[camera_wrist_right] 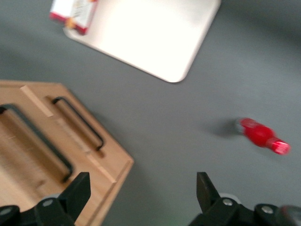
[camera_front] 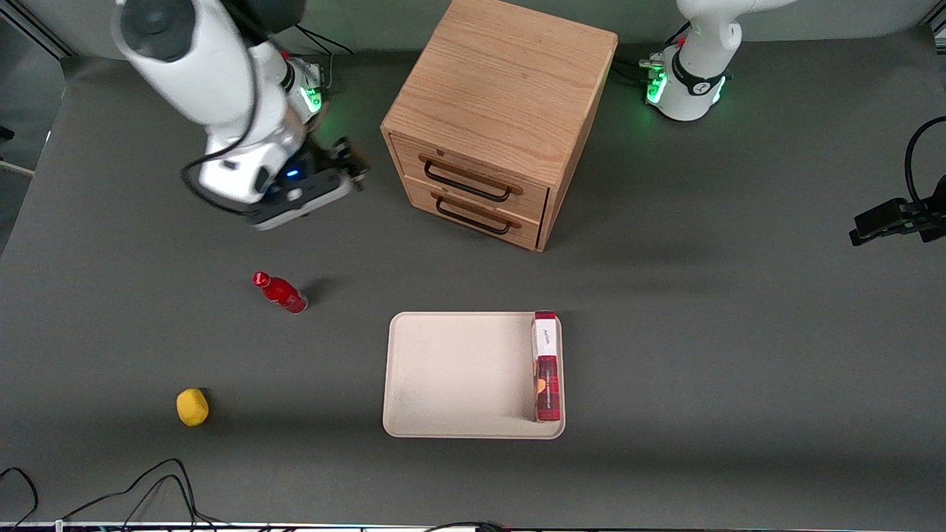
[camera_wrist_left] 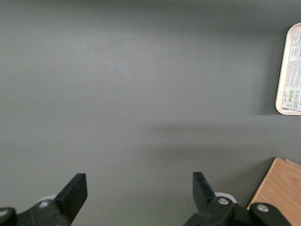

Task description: Open upper drawer

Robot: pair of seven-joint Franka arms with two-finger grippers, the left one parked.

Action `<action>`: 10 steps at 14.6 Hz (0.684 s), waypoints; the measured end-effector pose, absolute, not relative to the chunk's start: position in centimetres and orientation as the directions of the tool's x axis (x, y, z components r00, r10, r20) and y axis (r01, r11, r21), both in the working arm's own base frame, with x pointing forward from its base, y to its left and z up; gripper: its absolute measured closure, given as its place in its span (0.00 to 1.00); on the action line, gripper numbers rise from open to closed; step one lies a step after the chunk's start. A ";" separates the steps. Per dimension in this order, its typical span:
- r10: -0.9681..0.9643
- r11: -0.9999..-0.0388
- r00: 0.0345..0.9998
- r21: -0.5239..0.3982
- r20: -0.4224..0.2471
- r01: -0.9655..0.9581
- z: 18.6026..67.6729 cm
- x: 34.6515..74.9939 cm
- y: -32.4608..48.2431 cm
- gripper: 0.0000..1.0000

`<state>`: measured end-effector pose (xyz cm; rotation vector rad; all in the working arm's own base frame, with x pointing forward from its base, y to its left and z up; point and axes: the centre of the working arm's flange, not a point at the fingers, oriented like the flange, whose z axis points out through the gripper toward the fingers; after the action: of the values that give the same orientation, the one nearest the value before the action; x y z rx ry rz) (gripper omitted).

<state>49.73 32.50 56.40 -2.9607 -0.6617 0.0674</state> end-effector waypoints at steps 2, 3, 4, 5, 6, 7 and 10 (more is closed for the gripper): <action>0.508 -0.850 0.861 -0.160 -0.002 0.502 55.8 48.0 36.9 0.00; 0.555 -0.818 0.832 -0.182 0.004 0.546 55.6 47.5 38.4 0.00; 0.606 -0.777 0.795 -0.202 0.016 0.597 55.3 47.4 39.4 0.00; 0.662 -0.727 0.749 -0.218 0.030 0.651 55.0 47.7 39.8 0.00; 0.715 -0.672 0.698 -0.230 0.045 0.704 54.6 48.3 39.8 0.00; 0.758 -0.620 0.649 -0.242 0.059 0.746 54.0 48.9 39.7 0.00; 0.810 -0.539 0.578 -0.268 0.097 0.799 52.6 49.5 41.1 0.00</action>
<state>49.46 41.06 52.56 -2.5295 -1.3232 0.0561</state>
